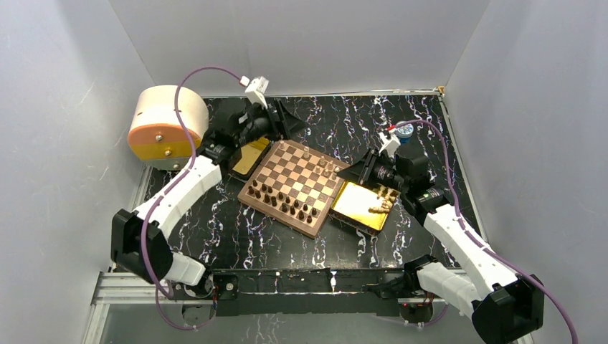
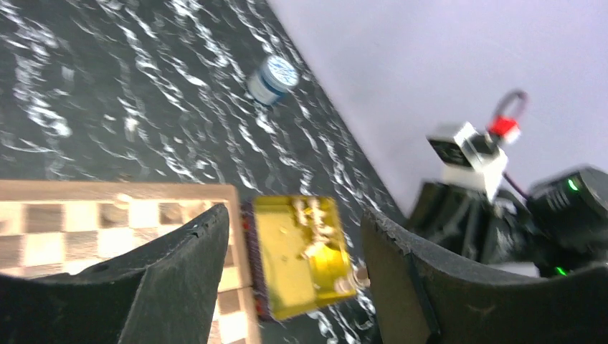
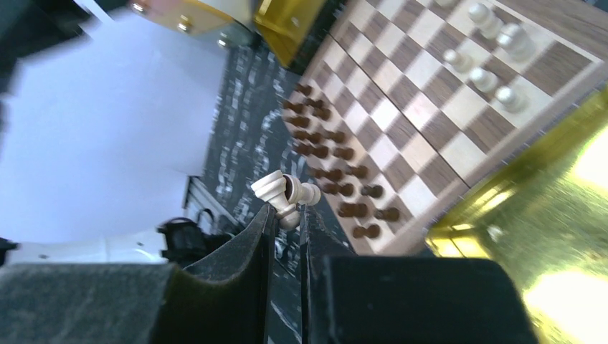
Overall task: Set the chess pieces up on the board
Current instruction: Place the chess piece on the chessboard.
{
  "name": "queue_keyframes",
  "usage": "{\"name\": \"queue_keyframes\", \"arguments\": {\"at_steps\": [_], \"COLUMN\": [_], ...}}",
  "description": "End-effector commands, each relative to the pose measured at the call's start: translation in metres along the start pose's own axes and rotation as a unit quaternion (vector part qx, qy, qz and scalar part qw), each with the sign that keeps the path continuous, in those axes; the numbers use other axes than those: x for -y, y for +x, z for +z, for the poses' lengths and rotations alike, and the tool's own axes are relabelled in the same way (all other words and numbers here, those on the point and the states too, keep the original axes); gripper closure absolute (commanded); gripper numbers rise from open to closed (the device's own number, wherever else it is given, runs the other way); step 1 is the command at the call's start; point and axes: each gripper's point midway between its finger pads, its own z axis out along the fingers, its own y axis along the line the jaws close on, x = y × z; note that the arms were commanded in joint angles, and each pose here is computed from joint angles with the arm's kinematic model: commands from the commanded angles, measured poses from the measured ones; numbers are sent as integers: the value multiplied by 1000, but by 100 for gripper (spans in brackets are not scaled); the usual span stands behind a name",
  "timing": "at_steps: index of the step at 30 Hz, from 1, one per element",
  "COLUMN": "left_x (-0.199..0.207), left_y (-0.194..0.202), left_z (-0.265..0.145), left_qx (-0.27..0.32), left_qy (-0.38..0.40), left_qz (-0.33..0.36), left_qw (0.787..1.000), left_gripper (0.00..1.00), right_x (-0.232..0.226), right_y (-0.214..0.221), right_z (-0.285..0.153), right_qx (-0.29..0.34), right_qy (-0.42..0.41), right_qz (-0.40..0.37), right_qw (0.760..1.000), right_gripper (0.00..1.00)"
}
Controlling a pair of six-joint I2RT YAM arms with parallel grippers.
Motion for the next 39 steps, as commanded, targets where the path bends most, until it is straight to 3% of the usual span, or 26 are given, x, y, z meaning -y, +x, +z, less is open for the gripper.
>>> {"name": "queue_keyframes", "arguments": {"at_steps": [1, 9, 18, 32, 39], "left_x": [57, 94, 116, 135, 153], "left_y": [11, 17, 14, 24, 18], "left_z": [-29, -69, -70, -42, -46], "left_qx": [12, 32, 41, 33, 40], "left_qy": [158, 271, 322, 343, 375], "left_qz": [-63, -158, -200, -218, -227], "left_qw": [985, 949, 925, 913, 898], "left_gripper": [34, 34, 33, 32, 36], "right_x": [-65, -114, -141, -157, -158], "right_y": [-48, -86, -99, -97, -95], "right_z": [-8, -23, -35, -45, -47], "right_qx": [74, 128, 134, 122, 118], "right_qy": [-110, -200, -257, -298, -304], "right_qz": [34, 78, 107, 116, 120], "right_qw": [991, 968, 951, 940, 938], "right_gripper": [100, 100, 100, 100, 100]}}
